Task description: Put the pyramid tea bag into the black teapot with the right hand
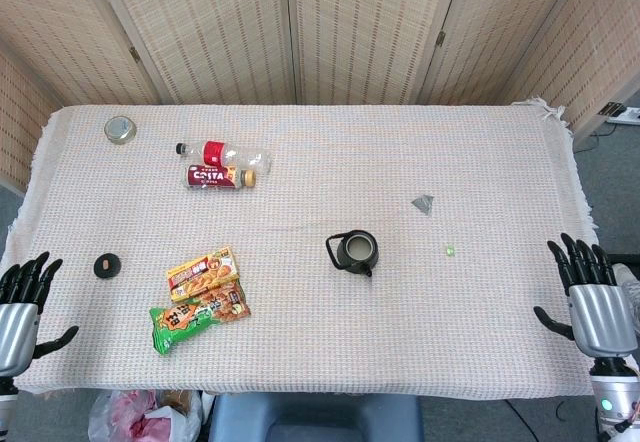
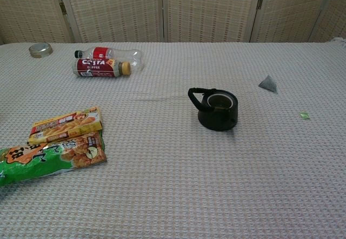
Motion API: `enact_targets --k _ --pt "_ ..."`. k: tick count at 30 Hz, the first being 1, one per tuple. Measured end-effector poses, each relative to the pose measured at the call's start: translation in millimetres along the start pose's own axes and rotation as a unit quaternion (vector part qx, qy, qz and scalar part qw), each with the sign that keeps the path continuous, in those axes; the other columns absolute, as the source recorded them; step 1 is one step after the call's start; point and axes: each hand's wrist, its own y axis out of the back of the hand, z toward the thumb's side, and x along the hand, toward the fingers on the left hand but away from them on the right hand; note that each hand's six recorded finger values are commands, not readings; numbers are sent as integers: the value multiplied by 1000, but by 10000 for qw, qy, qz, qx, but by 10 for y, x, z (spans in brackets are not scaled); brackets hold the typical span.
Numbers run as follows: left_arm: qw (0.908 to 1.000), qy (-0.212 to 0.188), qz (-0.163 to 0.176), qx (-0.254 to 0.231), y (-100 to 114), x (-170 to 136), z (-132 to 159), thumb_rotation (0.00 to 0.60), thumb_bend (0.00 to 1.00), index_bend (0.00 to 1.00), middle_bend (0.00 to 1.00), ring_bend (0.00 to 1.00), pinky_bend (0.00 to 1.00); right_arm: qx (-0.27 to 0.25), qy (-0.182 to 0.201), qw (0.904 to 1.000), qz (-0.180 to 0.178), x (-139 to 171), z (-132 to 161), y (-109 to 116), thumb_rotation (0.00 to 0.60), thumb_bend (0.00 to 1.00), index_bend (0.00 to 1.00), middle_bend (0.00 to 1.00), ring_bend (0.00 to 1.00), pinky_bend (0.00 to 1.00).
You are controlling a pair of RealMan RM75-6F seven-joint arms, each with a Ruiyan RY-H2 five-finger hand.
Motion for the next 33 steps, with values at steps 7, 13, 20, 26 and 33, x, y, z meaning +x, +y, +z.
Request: enact_targets --k 7,13,20,26,33 --pt "10000 12 9 2 4 -17 7 600 203 0 0 0 61 43 62 9999 124 -19 19 -51 600 96 0 0 0 0" --pt "9999 -88 65 -26 26 -59 48 600 203 0 0 0 61 61 198 9995 231 -24 74 -95 600 97 0 0 0 0" --pt "9999 -122 62 -95 47 -69 33 600 203 0 0 0 61 188 391 9980 469 -172 131 -174 600 112 14 0 0 0" --pt "9998 -122 84 -133 71 -79 18 600 203 0 0 0 61 288 430 9974 496 -369 132 -145 600 125 93 0 0 0" --pt "9999 -53 29 -150 59 -56 -17 600 203 0 0 0 61 392 442 9949 822 -560 96 -243 600 143 269 0 0 0"
